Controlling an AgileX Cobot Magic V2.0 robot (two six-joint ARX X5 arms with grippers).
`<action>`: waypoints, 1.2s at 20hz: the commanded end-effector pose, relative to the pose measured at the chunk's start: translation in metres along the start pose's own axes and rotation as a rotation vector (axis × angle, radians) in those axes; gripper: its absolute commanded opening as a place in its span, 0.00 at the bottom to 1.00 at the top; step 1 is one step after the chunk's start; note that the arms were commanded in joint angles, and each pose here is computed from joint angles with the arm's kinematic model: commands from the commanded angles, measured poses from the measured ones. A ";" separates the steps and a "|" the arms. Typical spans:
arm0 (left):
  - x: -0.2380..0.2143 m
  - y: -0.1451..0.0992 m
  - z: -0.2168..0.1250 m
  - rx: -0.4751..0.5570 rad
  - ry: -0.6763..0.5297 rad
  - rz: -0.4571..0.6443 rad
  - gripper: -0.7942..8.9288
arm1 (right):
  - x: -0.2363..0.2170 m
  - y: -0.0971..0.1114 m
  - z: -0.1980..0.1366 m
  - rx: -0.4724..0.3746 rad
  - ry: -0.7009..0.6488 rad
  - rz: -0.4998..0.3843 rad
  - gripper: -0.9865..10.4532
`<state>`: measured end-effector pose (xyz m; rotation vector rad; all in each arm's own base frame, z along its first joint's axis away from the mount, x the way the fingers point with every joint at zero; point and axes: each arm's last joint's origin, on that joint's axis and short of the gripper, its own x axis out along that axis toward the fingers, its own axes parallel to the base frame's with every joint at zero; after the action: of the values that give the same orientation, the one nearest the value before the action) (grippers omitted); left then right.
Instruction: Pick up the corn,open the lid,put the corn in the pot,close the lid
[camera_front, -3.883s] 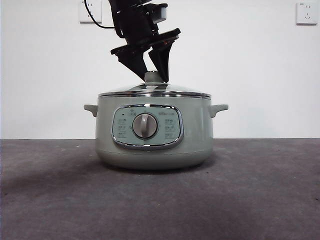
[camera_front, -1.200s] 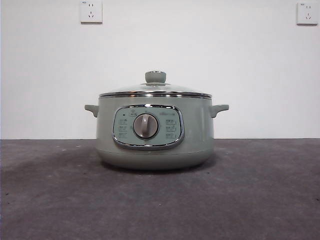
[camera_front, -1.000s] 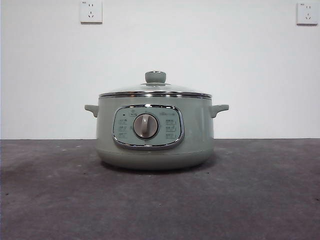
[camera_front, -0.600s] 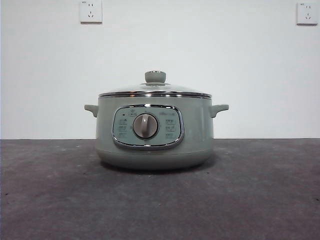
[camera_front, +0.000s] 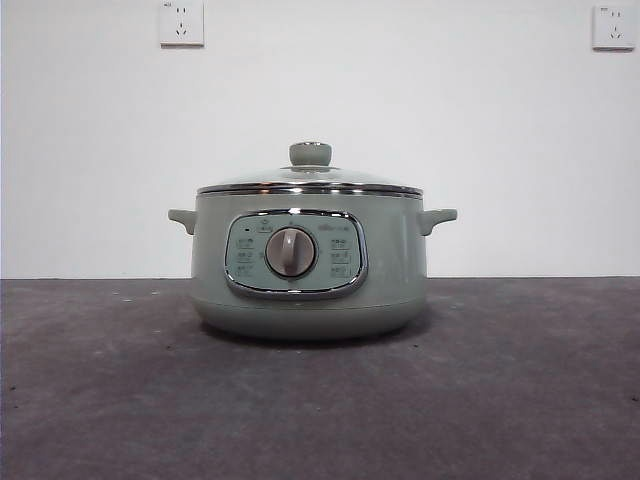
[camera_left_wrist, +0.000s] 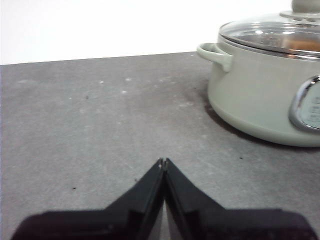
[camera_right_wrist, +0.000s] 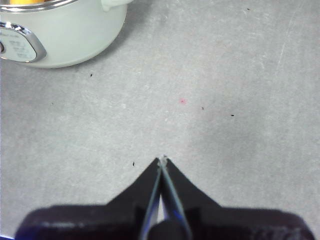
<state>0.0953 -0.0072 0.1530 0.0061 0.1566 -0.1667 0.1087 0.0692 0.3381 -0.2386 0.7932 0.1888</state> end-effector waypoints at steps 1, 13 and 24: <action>0.001 -0.001 -0.002 -0.008 -0.003 -0.011 0.08 | 0.003 0.001 -0.002 0.004 0.008 -0.002 0.09; 0.003 -0.001 -0.004 -0.012 0.029 -0.010 0.08 | 0.001 -0.001 -0.003 0.009 -0.002 -0.008 0.09; 0.004 0.000 -0.006 -0.015 0.050 -0.010 0.08 | 0.057 -0.037 -0.065 0.351 -0.613 -0.105 0.09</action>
<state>0.0976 -0.0080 0.1493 0.0046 0.2043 -0.1747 0.1108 0.0205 0.2717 0.1133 0.2079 0.0135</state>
